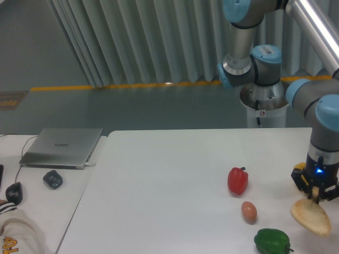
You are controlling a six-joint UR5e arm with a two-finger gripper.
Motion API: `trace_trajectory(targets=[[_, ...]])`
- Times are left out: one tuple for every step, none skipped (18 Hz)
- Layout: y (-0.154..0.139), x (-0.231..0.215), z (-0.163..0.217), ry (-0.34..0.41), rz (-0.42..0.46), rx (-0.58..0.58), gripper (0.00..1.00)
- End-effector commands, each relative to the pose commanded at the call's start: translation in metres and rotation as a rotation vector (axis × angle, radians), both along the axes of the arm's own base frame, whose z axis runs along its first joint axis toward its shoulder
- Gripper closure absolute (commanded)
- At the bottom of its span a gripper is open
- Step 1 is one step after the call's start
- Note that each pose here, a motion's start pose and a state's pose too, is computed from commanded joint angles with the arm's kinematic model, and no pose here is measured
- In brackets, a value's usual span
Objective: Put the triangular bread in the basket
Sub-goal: 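Lift the bread slice and carry it away from the peppers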
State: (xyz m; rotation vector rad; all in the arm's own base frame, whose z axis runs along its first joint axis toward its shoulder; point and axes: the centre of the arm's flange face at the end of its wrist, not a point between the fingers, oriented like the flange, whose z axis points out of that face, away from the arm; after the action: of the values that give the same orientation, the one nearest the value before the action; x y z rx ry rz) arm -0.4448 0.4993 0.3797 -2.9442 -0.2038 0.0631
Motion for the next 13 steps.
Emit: trace_trajectory(targets=[[-0.003, 0.001, 0.010, 0.027, -0.067, 0.002, 0.79], [-0.014, -0.005, 0.019, 0.053, -0.124, 0.000, 0.79], [-0.023, -0.008, 0.022, 0.064, -0.165, -0.005, 0.79], [-0.028, -0.011, 0.024, 0.073, -0.189, -0.006, 0.79], [-0.033, -0.016, 0.024, 0.081, -0.218, -0.011, 0.79], [-0.041, -0.021, 0.024, 0.090, -0.255, -0.017, 0.79], [-0.055, -0.028, 0.019, 0.090, -0.334, -0.042, 0.79], [-0.066, -0.033, 0.023, 0.097, -0.378, -0.050, 0.79], [-0.076, -0.036, 0.027, 0.093, -0.411, -0.058, 0.79], [-0.087, -0.043, 0.030, 0.095, -0.437, -0.065, 0.79], [-0.094, -0.048, 0.030, 0.097, -0.470, -0.070, 0.79], [-0.103, -0.056, 0.029, 0.109, -0.516, -0.077, 0.79], [-0.114, -0.063, 0.029, 0.129, -0.554, -0.128, 0.79]])
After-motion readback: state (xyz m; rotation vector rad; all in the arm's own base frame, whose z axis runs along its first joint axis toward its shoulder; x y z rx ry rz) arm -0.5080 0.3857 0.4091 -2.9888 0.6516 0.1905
